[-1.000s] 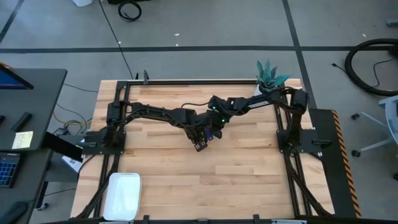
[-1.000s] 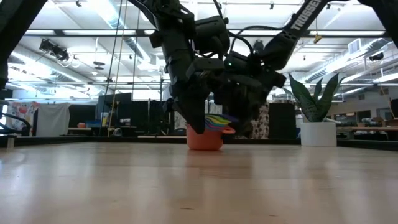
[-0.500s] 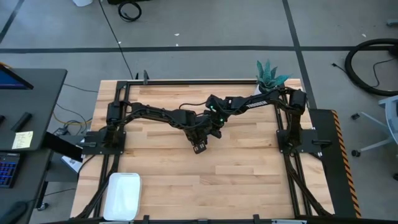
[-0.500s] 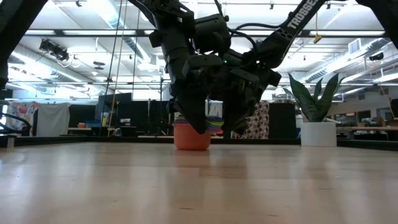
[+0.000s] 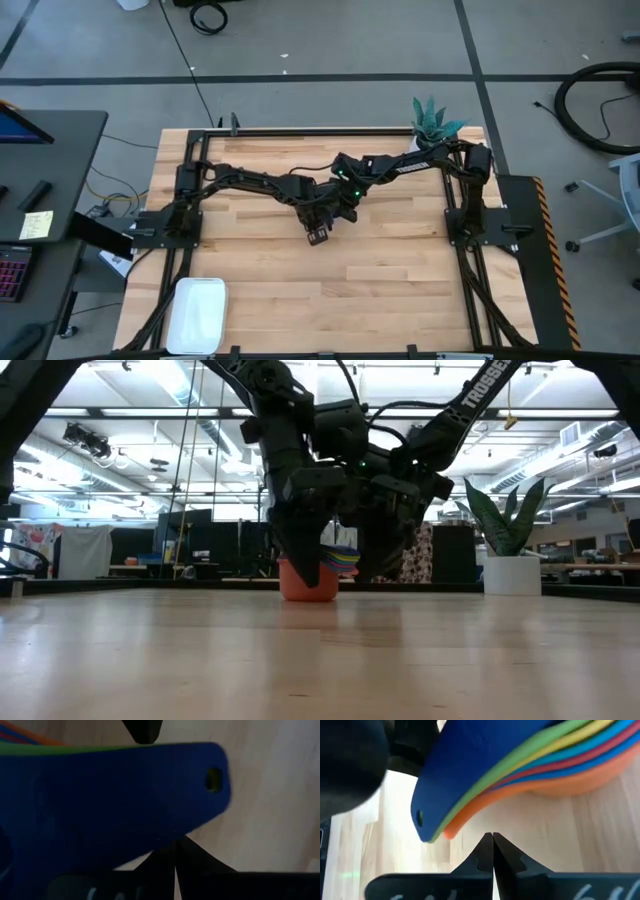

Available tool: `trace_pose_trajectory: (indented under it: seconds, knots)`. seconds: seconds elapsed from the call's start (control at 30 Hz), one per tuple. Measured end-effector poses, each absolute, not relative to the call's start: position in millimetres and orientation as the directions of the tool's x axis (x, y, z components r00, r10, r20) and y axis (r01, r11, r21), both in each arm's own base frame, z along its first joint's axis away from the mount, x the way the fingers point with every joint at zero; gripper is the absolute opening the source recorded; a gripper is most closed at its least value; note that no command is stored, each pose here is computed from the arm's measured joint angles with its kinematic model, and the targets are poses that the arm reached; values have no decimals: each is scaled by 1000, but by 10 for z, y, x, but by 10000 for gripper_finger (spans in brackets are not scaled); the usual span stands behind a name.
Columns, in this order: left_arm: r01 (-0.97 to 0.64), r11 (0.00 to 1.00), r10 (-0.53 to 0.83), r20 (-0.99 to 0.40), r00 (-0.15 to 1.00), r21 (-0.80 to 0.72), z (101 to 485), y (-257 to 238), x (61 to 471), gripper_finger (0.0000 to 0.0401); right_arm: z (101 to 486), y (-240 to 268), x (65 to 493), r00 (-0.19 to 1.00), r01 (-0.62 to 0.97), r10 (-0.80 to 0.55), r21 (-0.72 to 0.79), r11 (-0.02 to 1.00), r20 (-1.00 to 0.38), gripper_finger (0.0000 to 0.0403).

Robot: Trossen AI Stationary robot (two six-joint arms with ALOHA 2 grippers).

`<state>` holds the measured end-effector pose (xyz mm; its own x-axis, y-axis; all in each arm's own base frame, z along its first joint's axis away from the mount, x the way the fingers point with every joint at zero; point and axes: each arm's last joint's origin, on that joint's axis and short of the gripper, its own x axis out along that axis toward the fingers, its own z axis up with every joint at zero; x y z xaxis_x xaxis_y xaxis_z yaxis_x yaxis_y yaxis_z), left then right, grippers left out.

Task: Nest measuring cups in basket
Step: Adjust the nested measuring cup

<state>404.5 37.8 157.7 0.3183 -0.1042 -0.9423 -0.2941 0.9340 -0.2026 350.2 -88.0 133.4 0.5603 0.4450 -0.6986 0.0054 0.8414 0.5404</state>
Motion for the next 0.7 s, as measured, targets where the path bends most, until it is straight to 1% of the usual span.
trace_pose_trajectory:
  seconds: [0.57,0.7]
  knots:
    - [-285,939,-91,-941,327,-190,1517,460,4067,1,1332,-880,3506,565,-16,454,541,841,-689,4]
    - [-277,942,-94,-940,329,-191,1517,461,4069,1,1336,-871,3501,559,-38,488,568,822,-670,4]
